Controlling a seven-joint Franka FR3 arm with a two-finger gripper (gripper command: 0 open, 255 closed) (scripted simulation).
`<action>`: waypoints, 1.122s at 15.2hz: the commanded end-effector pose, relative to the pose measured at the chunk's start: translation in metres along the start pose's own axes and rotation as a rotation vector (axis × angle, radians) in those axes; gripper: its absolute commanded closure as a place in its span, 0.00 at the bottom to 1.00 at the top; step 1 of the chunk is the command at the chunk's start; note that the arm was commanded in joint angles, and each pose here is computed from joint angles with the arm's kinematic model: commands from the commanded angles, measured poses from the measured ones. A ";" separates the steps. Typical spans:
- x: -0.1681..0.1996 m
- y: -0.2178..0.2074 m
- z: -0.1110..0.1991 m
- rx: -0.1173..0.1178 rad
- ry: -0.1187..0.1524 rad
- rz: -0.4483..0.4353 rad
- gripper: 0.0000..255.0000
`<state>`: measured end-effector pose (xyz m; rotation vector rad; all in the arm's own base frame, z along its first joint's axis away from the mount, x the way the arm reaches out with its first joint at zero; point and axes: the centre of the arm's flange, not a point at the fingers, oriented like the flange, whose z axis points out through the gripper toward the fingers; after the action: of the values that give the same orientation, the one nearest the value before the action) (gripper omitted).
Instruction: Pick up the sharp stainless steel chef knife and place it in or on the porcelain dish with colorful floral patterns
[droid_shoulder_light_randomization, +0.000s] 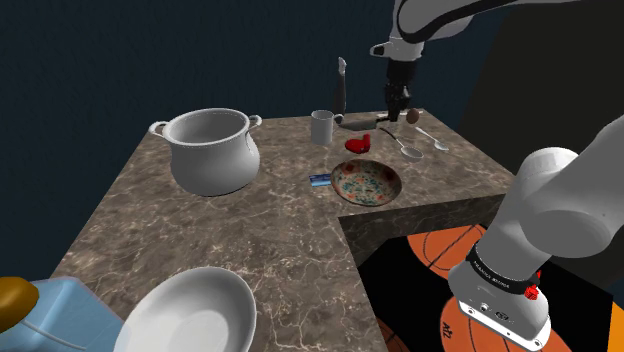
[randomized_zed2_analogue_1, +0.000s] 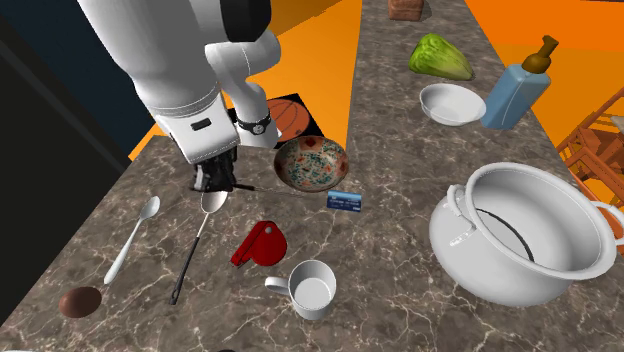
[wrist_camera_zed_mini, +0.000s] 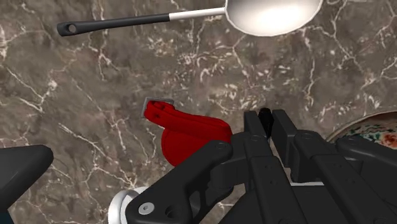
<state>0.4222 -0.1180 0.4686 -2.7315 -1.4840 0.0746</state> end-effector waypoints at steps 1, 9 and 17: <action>0.004 -0.012 -0.005 0.000 0.000 0.000 1.00; 0.035 -0.112 -0.016 0.000 0.000 0.000 1.00; 0.051 -0.161 -0.001 0.000 0.000 0.000 1.00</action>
<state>0.3152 0.0122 0.4809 -2.7311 -1.4842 0.0752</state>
